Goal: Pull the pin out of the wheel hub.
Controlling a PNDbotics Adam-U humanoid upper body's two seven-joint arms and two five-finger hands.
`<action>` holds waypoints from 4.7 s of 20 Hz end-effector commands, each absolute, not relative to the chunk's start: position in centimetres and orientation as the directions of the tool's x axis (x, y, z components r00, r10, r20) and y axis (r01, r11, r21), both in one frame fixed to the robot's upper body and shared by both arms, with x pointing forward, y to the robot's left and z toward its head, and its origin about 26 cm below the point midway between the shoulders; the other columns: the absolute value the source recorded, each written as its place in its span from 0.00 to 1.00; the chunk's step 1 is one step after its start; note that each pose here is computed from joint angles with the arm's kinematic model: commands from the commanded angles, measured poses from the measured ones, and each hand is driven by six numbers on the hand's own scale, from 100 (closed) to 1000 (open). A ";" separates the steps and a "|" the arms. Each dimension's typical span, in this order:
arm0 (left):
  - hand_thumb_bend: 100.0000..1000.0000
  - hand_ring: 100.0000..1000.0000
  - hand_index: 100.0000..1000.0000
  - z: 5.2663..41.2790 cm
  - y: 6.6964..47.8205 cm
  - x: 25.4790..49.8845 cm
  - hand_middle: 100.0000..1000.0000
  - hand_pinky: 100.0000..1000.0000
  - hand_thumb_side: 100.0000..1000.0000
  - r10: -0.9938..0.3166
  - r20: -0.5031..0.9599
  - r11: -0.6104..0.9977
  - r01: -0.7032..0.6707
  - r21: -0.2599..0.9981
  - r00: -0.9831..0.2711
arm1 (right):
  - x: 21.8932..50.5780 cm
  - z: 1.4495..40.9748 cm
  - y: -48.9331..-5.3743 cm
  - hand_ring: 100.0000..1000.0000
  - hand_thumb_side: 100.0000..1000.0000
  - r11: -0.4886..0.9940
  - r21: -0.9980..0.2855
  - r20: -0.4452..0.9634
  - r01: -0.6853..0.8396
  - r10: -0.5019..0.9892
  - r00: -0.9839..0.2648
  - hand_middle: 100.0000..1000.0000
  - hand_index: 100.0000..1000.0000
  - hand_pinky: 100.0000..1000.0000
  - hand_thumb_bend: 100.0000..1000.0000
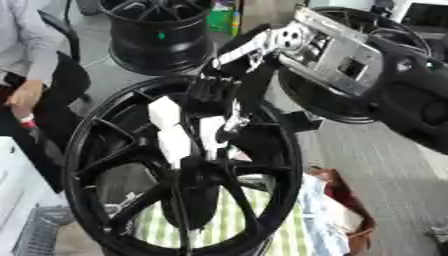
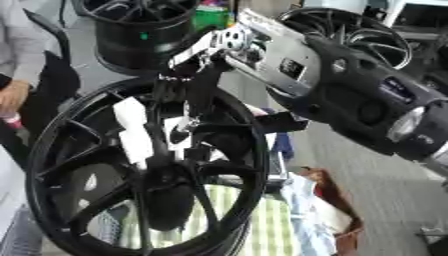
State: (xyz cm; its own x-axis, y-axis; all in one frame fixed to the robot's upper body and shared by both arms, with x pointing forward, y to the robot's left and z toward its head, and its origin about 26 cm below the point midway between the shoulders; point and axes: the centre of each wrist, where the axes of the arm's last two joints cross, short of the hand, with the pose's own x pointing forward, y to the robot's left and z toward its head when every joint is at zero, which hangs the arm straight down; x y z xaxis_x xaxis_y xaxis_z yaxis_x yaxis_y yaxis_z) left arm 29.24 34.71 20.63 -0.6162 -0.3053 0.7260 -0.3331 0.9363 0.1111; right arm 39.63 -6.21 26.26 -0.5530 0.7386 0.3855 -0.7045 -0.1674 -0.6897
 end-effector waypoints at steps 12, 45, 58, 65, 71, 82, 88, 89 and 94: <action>0.44 0.83 0.80 21.4 34.7 29.2 0.73 0.81 0.47 -0.303 0.710 0.939 -0.327 0.108 -0.636 | 40.9 25.3 -6.9 0.85 0.09 -0.144 -0.555 0.412 -0.819 0.808 -0.421 0.81 0.85 0.79 0.50; 0.42 0.83 0.80 20.9 34.5 29.3 0.73 0.81 0.48 -0.272 0.727 0.947 -0.310 0.086 -0.630 | 42.4 22.3 -6.7 0.84 0.01 -0.103 -0.530 0.448 -0.842 0.809 -0.380 0.77 0.83 0.77 0.40; 0.42 0.83 0.80 20.7 34.5 29.3 0.74 0.81 0.48 -0.267 0.732 0.948 -0.307 0.083 -0.627 | 41.9 22.0 -6.1 0.81 0.02 -0.067 -0.561 0.467 -0.825 0.797 -0.382 0.69 0.77 0.74 0.27; 0.41 0.83 0.80 20.7 34.4 29.3 0.74 0.81 0.49 -0.263 0.733 0.949 -0.304 0.080 -0.627 | 42.0 21.4 -5.9 0.78 0.00 -0.060 -0.567 0.462 -0.821 0.802 -0.378 0.65 0.73 0.73 0.03; 0.41 0.83 0.80 20.5 34.5 29.3 0.74 0.81 0.49 -0.261 0.737 0.949 -0.307 0.076 -0.623 | 41.9 21.5 -5.7 0.75 0.00 -0.059 -0.570 0.475 -0.819 0.790 -0.387 0.56 0.65 0.70 0.00; 0.40 0.83 0.80 20.5 34.6 29.3 0.74 0.82 0.49 -0.262 0.739 0.947 -0.311 0.075 -0.621 | 39.4 25.9 -5.2 0.70 0.00 0.027 -0.712 0.488 -0.702 0.738 -0.466 0.38 0.48 0.68 0.00; 0.40 0.84 0.80 20.5 34.7 29.3 0.74 0.82 0.49 -0.265 0.739 0.946 -0.316 0.075 -0.620 | 38.2 30.6 -7.1 0.69 0.00 0.145 -0.833 0.461 -0.534 0.714 -0.526 0.34 0.45 0.69 0.00; 0.40 0.84 0.80 20.5 34.7 29.3 0.74 0.82 0.49 -0.265 0.739 0.946 -0.316 0.075 -0.620 | 38.3 31.3 -7.6 0.68 0.00 0.177 -0.844 0.463 -0.506 0.716 -0.523 0.34 0.45 0.68 0.00; 0.40 0.84 0.80 20.5 34.7 29.3 0.74 0.82 0.49 -0.266 0.738 0.946 -0.316 0.076 -0.620 | 39.4 34.7 -9.9 0.68 0.00 0.340 -0.868 0.487 -0.362 0.723 -0.489 0.33 0.44 0.67 0.00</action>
State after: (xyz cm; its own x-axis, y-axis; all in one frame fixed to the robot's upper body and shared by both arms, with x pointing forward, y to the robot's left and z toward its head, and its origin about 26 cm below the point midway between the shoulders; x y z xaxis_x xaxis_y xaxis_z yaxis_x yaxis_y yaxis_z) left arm 29.41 34.48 19.65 -0.6022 -0.2536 0.7570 -0.3110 0.9478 0.0702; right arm 39.20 -8.57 32.56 -0.4954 0.7141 0.4947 -0.4347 0.2893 -0.8529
